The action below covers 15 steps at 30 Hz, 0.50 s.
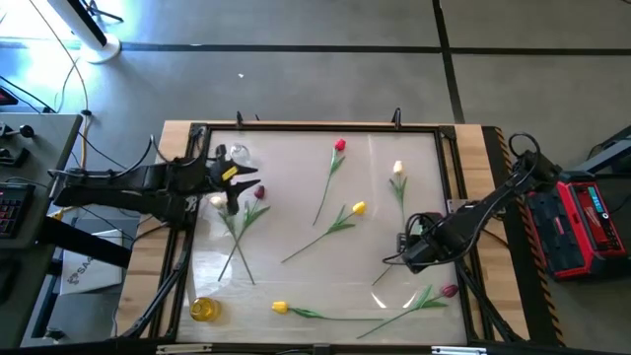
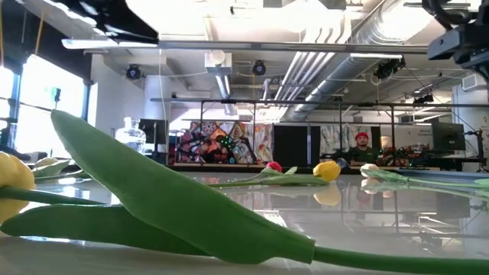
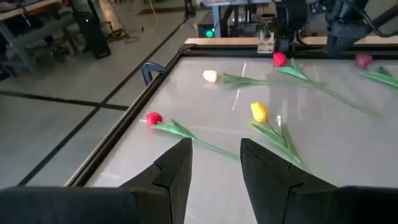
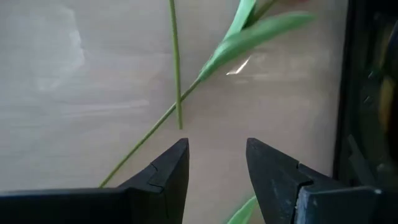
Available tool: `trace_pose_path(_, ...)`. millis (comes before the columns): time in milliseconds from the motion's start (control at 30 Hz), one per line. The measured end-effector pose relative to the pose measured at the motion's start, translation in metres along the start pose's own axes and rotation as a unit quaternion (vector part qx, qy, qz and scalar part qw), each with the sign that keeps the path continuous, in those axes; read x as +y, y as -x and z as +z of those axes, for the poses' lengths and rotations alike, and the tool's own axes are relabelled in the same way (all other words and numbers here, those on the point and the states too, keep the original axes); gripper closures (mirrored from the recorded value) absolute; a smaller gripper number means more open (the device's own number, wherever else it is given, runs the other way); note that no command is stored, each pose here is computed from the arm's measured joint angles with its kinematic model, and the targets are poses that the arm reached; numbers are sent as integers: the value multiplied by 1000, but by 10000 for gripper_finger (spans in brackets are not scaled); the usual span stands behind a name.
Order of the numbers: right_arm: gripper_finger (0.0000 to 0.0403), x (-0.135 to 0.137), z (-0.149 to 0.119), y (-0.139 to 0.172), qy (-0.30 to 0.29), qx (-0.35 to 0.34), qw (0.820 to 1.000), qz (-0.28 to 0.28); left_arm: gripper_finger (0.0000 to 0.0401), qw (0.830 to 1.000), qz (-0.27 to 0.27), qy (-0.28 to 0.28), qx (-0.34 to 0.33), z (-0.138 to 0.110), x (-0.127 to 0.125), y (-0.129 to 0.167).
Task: Sort flowers into vase by color
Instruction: Put the bottom red flower into the transparent vase
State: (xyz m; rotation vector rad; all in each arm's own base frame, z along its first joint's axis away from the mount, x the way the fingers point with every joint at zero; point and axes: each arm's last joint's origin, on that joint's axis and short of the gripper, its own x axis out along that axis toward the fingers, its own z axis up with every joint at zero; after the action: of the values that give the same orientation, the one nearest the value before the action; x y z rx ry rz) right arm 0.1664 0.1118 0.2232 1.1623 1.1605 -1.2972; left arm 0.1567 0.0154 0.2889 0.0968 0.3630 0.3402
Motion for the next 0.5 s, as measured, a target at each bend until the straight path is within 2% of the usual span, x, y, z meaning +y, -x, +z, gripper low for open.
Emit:
trace_pose_path(200,253,0,11,0,75,-15,997,-31,275,999,14,-6,46,13,3,-31)
trace_pose_path(400,253,0,9,0,106,-5,994,-27,275,990,27,94,104,32,6,-28)
trace_pose_path(500,253,1,10,0,113,-28,993,-16,275,980,34,131,145,31,8,-22)
